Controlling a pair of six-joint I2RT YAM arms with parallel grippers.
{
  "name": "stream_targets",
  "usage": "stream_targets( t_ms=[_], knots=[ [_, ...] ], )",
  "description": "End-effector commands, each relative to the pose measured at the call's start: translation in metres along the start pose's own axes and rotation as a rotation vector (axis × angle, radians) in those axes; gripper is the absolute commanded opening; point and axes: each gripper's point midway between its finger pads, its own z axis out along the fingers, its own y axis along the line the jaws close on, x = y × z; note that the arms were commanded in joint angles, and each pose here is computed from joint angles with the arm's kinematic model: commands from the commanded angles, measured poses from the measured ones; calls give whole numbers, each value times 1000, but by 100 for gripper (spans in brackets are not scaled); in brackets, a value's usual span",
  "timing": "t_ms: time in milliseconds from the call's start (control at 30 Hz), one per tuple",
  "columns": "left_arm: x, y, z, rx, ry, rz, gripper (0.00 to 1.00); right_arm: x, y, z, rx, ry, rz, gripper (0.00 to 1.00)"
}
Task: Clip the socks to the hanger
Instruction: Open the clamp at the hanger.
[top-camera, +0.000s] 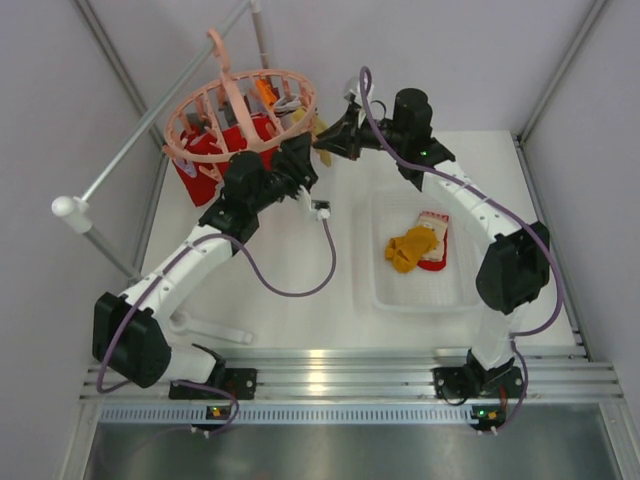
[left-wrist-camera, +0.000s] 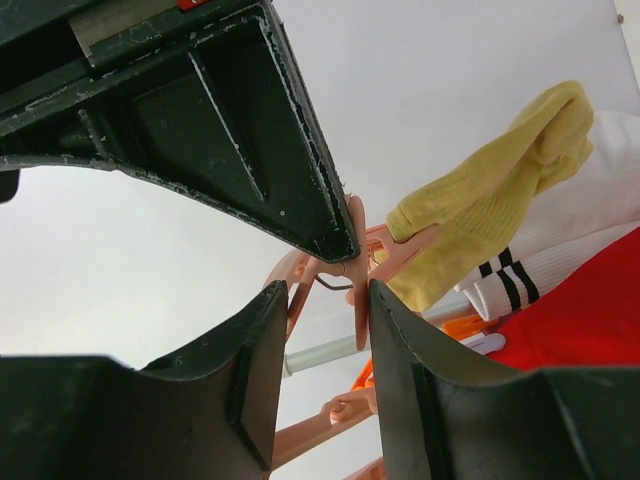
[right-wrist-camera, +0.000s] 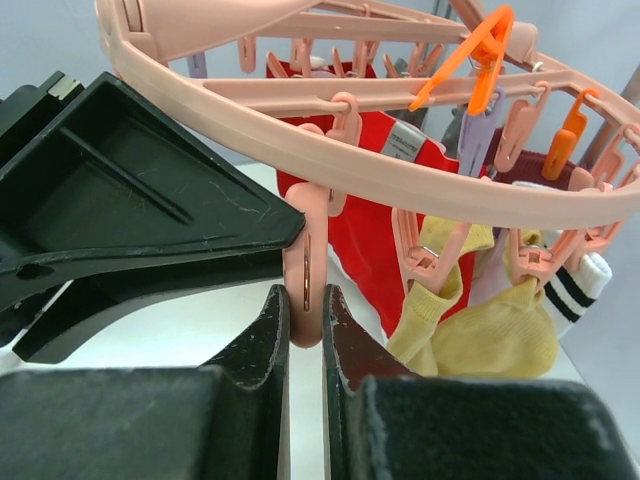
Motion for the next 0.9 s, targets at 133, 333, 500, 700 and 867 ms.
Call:
stream_targets(
  t_ms=[133,333,500,700,867],
  knots=[
    [17,41,4,-104,39,78,42,-14,10,0,-4,-5,-96,0],
    [24,45,5,-105,59,80,44,-11,8,-1,7,5,-108,0],
    [27,42,8,-101,65,87,44,-11,13,-1,-12,7,-118,0],
    [30,39,10,-98,64,95,25,-13,19,-2,-39,2,-119,0],
    [30,39,10,-97,65,88,0,-15,21,-4,-48,0,-109,29]
  ],
)
